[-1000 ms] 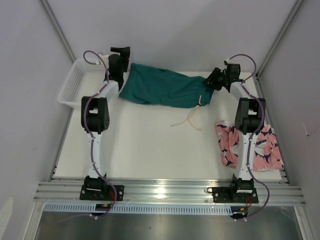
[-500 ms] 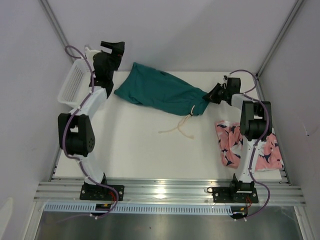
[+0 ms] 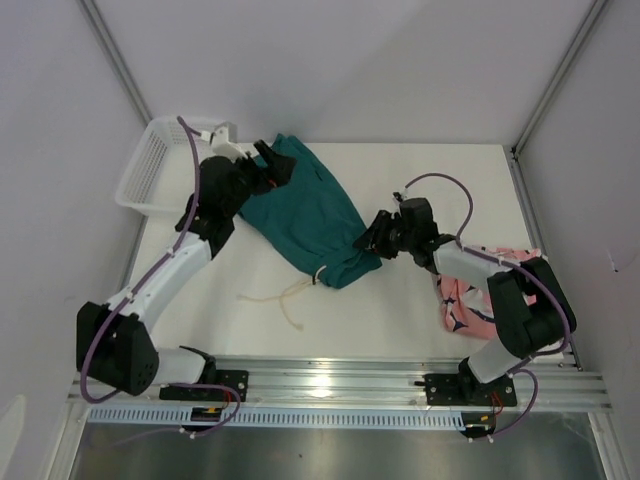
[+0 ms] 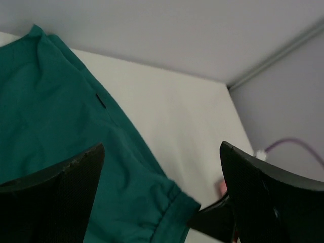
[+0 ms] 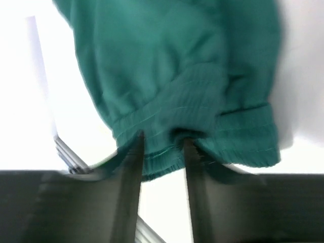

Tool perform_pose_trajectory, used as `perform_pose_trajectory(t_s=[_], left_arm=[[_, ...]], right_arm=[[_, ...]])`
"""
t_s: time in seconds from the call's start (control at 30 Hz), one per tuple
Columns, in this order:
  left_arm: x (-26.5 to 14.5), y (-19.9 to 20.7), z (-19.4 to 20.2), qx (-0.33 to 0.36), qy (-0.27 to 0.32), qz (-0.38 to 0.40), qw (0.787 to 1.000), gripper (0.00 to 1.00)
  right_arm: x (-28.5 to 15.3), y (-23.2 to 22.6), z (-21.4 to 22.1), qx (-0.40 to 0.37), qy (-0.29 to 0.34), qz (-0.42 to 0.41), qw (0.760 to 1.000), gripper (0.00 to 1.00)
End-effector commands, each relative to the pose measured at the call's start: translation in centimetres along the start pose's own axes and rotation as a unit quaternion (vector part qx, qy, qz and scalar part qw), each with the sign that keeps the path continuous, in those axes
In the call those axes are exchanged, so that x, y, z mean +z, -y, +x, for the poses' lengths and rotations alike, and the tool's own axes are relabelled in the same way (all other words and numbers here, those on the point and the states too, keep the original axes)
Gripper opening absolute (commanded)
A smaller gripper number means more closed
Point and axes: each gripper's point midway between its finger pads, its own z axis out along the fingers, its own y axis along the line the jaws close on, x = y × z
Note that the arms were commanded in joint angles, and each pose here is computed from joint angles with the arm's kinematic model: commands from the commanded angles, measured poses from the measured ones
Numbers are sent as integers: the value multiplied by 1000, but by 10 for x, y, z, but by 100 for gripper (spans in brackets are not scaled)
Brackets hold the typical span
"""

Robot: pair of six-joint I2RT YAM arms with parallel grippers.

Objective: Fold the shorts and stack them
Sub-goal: Fold the shorts

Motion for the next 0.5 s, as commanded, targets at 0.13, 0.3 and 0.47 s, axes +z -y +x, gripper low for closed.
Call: perform_pose_trajectory(t_s=[0.13,0.3,0.47], left_arm=[[-68,8,102,166,-121,31,978,94],[-105,16,169,227,-182,47,956,95],[-122,11,208,290,-203,31,935,96]], right_arm=[[-18,-25,14,-19,20,-8,1000,58],[-22,-25,24,-19,13,-14,1000,63],[-19,-14,25,-16,15,-3,1000,63]])
